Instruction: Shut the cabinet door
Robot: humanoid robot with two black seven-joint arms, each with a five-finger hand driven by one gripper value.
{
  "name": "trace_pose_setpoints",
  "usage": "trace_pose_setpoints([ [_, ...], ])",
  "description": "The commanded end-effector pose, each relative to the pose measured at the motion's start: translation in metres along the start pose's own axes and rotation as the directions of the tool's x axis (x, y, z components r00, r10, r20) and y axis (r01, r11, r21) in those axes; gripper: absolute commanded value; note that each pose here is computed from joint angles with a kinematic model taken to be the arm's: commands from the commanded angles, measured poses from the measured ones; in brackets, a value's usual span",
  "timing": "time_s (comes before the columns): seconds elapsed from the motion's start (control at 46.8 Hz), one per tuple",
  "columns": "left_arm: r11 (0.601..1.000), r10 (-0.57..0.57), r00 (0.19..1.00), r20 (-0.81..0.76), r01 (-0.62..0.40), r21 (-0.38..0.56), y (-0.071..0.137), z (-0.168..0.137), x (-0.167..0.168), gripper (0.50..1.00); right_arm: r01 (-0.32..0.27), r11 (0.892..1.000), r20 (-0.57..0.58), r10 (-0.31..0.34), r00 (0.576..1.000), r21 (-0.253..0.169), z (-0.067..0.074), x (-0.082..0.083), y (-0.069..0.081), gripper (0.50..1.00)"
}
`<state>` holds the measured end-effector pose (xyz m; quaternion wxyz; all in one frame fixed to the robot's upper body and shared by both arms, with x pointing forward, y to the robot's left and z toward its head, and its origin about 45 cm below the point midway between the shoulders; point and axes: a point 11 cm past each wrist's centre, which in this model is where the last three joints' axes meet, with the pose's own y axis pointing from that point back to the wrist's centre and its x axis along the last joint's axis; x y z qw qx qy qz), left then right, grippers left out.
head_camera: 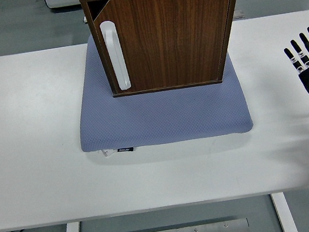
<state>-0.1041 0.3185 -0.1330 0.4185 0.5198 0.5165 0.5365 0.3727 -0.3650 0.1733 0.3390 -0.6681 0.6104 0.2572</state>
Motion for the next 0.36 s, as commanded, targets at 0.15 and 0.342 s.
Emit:
trace_pose_setpoints([
  [0.15, 1.000, -0.001, 1.000, 0.000, 0.001, 0.000, 0.000, 0.000, 0.000, 1.000, -0.076, 0.997, 0.054, 0.075, 0.996, 0.028, 0.012, 0.012, 0.005, 1.000],
  [0.342, 1.000, 0.000, 1.000, 0.000, 0.000, 0.000, 0.000, 0.000, 0.000, 1.000, -0.090, 0.995, 0.086, 0.087, 0.993, 0.036, 0.021, 0.010, 0.005, 1.000],
])
